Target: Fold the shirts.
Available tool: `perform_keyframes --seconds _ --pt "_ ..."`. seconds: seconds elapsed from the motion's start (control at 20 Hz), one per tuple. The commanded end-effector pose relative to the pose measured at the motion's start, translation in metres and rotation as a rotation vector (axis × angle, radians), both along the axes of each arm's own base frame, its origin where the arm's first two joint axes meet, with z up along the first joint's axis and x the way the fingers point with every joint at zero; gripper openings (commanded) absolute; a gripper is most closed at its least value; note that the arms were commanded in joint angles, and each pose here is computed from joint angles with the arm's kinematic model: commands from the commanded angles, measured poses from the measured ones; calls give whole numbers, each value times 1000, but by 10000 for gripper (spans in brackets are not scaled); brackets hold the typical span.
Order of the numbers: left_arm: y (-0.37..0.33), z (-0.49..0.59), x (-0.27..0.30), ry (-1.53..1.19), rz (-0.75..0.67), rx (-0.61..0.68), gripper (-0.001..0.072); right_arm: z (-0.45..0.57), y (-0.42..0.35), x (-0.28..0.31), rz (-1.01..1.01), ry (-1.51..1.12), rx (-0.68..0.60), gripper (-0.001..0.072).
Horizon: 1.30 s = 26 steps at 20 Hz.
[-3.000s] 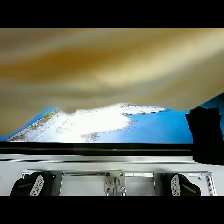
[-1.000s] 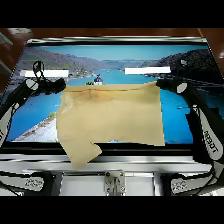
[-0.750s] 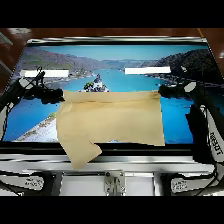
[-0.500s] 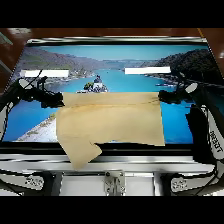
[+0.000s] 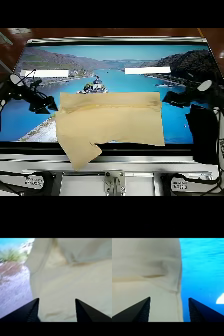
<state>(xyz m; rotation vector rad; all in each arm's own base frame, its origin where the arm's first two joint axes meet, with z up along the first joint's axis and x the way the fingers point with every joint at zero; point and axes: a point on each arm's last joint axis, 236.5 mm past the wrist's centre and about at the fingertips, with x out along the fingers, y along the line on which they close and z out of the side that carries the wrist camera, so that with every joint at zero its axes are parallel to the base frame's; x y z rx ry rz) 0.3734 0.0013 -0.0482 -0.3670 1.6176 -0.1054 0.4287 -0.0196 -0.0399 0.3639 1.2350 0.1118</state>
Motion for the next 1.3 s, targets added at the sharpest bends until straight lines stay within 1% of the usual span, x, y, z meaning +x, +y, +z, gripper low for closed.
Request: perform_keyframes --seconds 0.0,0.05,0.1,0.2,0.3,0.4,0.6,1.0,1.05,1.1,1.2,1.25 --pt "34 30 -67 136 -123 53 522 27 -49 -61 3 127 -80 590" --pt "35 30 -85 152 -98 37 525 29 -66 -81 -3 179 -95 590" --pt "28 24 -106 168 -48 -17 527 30 -80 -97 -8 220 -103 590" --pt "4 2 -140 162 56 -136 528 30 -99 -109 -95 233 -54 590" --pt "-7 -23 -174 189 107 -152 528 32 -103 -107 -150 206 9 590" --pt "-19 -39 -193 215 124 -176 528 32 -106 -107 -158 201 7 590" --pt "-39 -61 -186 163 207 -223 527 33 -104 -102 -163 183 17 590" --pt "-64 -86 -188 160 200 -228 518 34 -103 -103 -177 191 24 590" --pt "-66 -86 -183 146 209 -232 463 34 -103 -104 -175 194 26 590" --pt "-67 -86 -180 135 220 -235 359 33 -102 -105 -176 199 29 590" --pt "-65 -88 -175 125 250 -224 187 33 -99 -109 -175 218 40 590" --pt "-65 -88 -175 125 252 -223 75 30 -96 -114 -169 241 51 590"
